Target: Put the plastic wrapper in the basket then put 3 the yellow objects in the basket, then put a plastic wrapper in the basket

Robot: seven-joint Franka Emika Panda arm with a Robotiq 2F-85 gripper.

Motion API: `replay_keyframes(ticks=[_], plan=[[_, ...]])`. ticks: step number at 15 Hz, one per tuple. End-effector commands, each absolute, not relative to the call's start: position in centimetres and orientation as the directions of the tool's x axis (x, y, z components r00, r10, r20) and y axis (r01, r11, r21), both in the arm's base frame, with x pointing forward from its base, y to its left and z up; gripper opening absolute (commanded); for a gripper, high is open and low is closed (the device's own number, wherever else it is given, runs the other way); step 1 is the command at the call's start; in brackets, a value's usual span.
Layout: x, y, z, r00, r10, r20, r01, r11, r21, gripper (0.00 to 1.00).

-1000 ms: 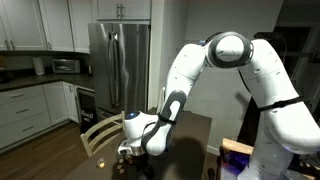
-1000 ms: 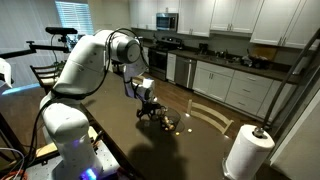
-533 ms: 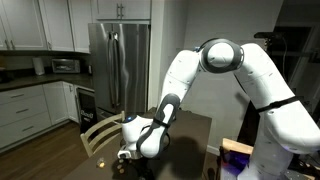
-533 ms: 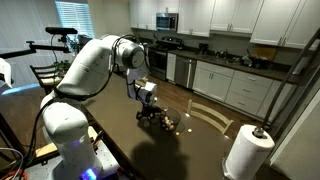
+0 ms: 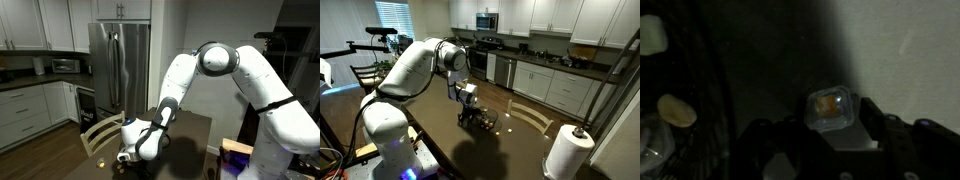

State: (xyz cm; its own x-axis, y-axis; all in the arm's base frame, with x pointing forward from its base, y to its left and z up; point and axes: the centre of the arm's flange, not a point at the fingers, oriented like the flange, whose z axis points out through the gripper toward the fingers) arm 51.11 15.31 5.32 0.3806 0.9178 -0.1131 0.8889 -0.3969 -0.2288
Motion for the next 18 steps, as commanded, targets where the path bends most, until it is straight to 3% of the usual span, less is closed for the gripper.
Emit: replay_keyframes(ticks=[1, 5, 7, 18], plan=[[50.8, 15.4, 4.9, 0.377, 0.920, -0.109, 0.890, -0.392, -0.234, 0.26], [50.4, 15.7, 5.9, 0.378, 0.918, -0.120, 0.887, -0.396, -0.235, 0.04], [50.4, 15.8, 6.7, 0.381, 0.916, -0.129, 0.885, -0.401, -0.235, 0.01], [51.3, 15.1, 14.8, 0.385, 0.907, -0.173, 0.888, -0.415, -0.198, 0.04]])
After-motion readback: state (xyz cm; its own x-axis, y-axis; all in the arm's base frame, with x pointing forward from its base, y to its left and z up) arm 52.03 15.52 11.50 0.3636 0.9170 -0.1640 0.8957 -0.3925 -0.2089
